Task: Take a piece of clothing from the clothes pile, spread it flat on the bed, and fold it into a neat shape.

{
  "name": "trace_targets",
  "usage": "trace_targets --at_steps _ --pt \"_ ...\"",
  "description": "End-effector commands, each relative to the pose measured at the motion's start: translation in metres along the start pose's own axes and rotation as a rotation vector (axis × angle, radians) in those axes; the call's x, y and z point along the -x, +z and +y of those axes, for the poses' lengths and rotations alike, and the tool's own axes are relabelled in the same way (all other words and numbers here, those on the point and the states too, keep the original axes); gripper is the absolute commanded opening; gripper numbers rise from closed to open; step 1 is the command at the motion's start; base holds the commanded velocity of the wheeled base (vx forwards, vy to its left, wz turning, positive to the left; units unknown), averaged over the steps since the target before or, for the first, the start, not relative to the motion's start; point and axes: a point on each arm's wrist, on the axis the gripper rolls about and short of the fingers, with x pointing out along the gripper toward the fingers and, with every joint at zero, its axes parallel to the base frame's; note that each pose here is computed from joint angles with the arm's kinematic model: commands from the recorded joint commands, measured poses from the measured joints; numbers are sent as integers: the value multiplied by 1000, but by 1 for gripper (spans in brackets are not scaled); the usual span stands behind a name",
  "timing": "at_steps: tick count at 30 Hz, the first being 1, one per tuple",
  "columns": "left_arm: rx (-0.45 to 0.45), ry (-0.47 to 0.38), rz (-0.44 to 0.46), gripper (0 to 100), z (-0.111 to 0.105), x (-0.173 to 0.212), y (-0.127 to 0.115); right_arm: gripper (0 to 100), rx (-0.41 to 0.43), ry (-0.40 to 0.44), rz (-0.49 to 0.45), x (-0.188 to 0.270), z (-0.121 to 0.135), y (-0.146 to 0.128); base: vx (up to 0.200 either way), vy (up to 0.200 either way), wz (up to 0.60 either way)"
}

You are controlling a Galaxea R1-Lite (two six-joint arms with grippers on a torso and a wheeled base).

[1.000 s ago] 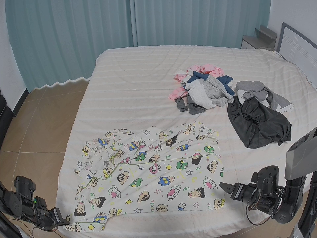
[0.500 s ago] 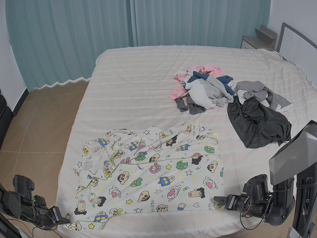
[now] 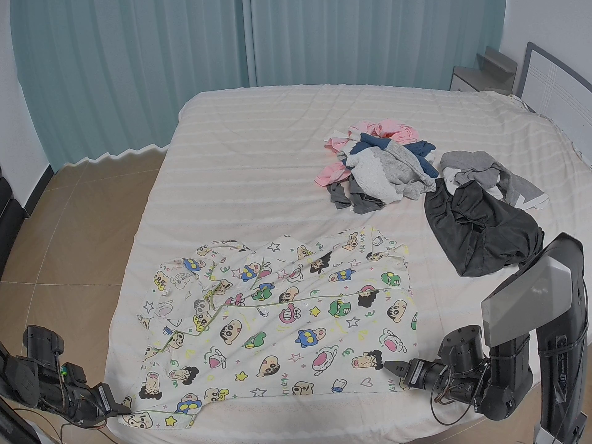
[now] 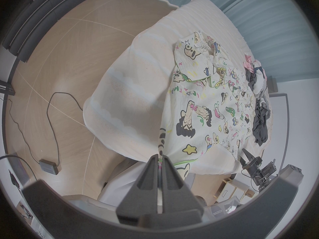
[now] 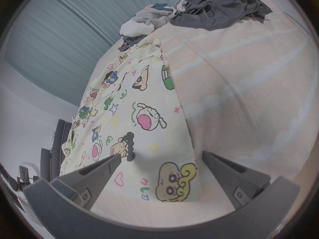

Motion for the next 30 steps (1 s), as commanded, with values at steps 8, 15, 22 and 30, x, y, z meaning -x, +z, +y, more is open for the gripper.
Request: trace_targets --at_steps 8,15,22,30 --pt "10 9 19 0 2 0 -5 0 25 7 0 -4 3 -3 0 0 0" --pt "12 13 22 0 2 0 -5 0 33 -6 5 5 1 -2 0 0 0" --pt "19 20 45 0 3 0 -8 0 37 -27 -8 19 -6 5 0 0 0" --pt "4 47 115 0 5 1 -16 0 44 -39 11 38 -10 4 0 0 0"
